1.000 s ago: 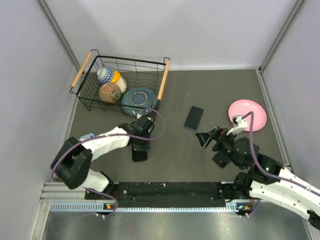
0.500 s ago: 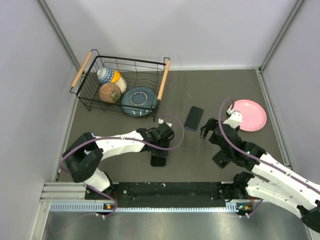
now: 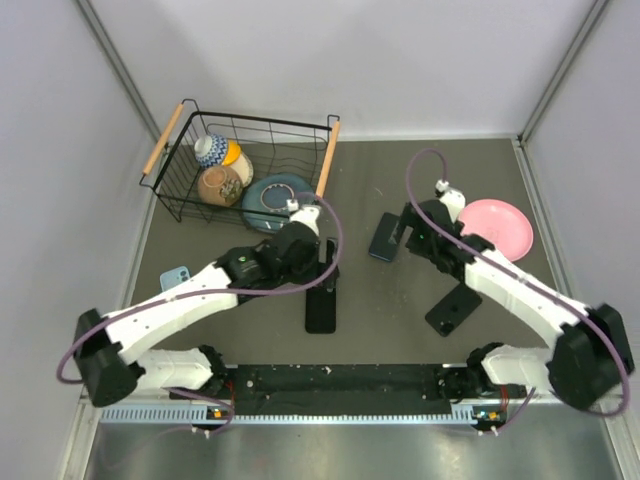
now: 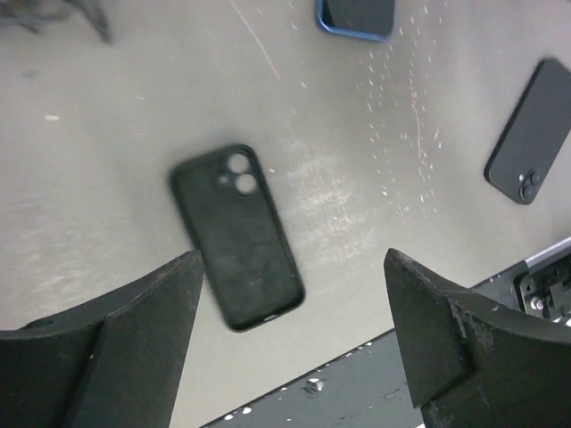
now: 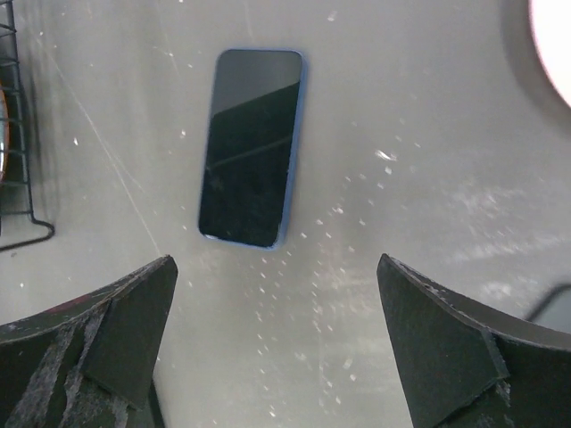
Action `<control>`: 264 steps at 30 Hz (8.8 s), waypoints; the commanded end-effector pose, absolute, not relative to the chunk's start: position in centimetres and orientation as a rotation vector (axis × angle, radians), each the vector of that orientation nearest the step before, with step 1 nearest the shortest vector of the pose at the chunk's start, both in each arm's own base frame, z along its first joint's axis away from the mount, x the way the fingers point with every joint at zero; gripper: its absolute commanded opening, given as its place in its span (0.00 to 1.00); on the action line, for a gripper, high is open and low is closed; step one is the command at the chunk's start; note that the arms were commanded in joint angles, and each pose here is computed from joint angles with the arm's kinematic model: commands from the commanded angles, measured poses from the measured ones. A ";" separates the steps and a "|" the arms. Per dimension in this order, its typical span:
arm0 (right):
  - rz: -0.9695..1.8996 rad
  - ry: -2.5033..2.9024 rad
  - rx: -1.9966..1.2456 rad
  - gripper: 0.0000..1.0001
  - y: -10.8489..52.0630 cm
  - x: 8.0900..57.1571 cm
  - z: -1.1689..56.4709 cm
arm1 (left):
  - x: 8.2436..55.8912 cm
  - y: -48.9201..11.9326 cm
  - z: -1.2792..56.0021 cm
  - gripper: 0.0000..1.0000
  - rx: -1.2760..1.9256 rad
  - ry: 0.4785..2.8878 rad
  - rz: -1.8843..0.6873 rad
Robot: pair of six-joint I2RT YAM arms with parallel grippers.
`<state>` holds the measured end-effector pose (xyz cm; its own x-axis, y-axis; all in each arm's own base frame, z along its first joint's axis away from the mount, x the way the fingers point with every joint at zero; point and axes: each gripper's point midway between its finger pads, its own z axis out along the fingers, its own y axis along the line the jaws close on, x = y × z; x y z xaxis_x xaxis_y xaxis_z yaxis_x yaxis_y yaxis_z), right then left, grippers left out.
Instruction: Put the phone into the phone case
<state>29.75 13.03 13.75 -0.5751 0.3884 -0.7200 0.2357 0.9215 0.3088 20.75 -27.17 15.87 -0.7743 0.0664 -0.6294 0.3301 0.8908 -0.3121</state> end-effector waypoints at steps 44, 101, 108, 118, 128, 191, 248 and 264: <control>-0.035 2.613 0.173 0.75 17.1 37.8 2.3 | 19.3 -13.7 18.9 0.94 0.289 2.161 -0.207; 0.982 1.401 -1.254 0.47 31.9 14.3 21.8 | 18.2 -25.8 19.5 0.50 0.422 2.495 -1.450; 0.977 1.429 -1.205 0.58 31.9 14.9 22.2 | 17.0 -26.2 19.8 0.07 0.449 2.450 -1.575; 1.056 1.669 -0.631 0.99 29.7 17.4 24.6 | 18.5 -25.8 22.7 0.00 0.358 2.300 -1.482; 1.416 1.557 0.236 0.90 24.5 18.5 27.9 | 21.4 -23.2 30.0 0.00 0.091 1.924 -1.332; 1.469 2.399 -0.411 0.05 28.9 18.2 20.1 | 20.0 -18.4 8.0 0.60 -0.190 2.364 -0.939; 1.300 2.764 -0.244 0.16 32.5 23.1 6.5 | 19.5 -20.7 3.8 0.33 -0.167 2.467 -0.850; 1.319 2.776 -0.268 0.13 34.3 21.9 5.2 | 19.6 -21.4 1.1 0.15 -0.204 2.546 -0.841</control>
